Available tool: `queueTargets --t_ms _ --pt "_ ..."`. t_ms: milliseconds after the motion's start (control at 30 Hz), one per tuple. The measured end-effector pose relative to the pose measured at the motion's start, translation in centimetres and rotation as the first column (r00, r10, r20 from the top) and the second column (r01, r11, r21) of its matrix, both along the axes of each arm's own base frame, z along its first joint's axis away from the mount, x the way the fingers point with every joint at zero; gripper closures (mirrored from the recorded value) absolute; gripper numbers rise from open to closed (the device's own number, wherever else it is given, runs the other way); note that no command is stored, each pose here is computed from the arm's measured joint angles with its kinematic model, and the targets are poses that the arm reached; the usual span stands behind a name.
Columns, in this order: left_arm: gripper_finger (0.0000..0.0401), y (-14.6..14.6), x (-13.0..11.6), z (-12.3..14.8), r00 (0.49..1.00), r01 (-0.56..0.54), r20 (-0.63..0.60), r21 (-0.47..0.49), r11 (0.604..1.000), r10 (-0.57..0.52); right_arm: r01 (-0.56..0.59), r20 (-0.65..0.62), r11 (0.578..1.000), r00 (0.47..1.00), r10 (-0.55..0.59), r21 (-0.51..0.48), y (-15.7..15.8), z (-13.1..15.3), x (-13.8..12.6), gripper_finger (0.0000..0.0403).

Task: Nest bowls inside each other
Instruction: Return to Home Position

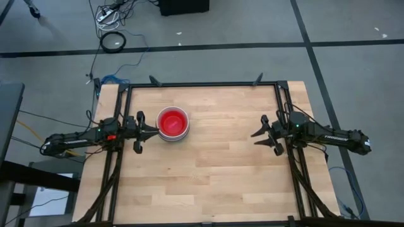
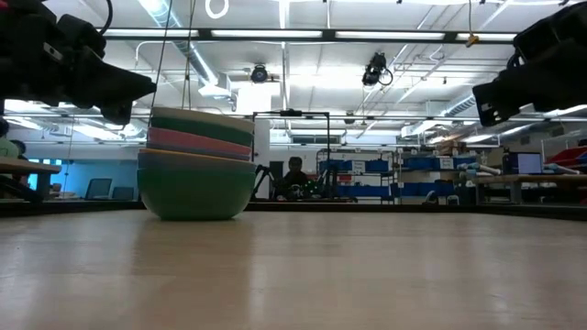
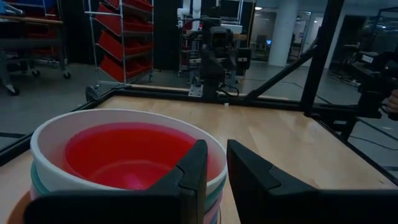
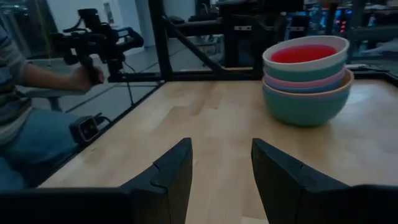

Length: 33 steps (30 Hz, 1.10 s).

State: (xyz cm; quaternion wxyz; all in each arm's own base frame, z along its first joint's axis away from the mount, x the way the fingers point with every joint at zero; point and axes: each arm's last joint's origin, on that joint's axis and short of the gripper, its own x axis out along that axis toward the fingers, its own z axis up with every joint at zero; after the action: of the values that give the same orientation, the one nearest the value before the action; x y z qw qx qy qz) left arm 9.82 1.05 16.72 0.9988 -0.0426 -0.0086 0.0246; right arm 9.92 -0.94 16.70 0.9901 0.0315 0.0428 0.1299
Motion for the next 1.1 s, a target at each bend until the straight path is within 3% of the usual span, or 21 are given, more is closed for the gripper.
queueTargets --t_ms 300,1100 --pt "0.0331 0.00 0.00 -0.01 1.000 0.000 -0.001 0.000 1.000 0.000 0.182 0.009 0.983 0.983 -0.182 -0.037 -0.53 0.02 0.10 0.0249" --pt "0.0331 0.00 0.00 -0.01 1.000 0.000 -0.001 0.000 1.000 0.000 0.183 0.019 0.982 0.983 -0.182 -0.051 -0.54 0.08 0.10 0.0249"
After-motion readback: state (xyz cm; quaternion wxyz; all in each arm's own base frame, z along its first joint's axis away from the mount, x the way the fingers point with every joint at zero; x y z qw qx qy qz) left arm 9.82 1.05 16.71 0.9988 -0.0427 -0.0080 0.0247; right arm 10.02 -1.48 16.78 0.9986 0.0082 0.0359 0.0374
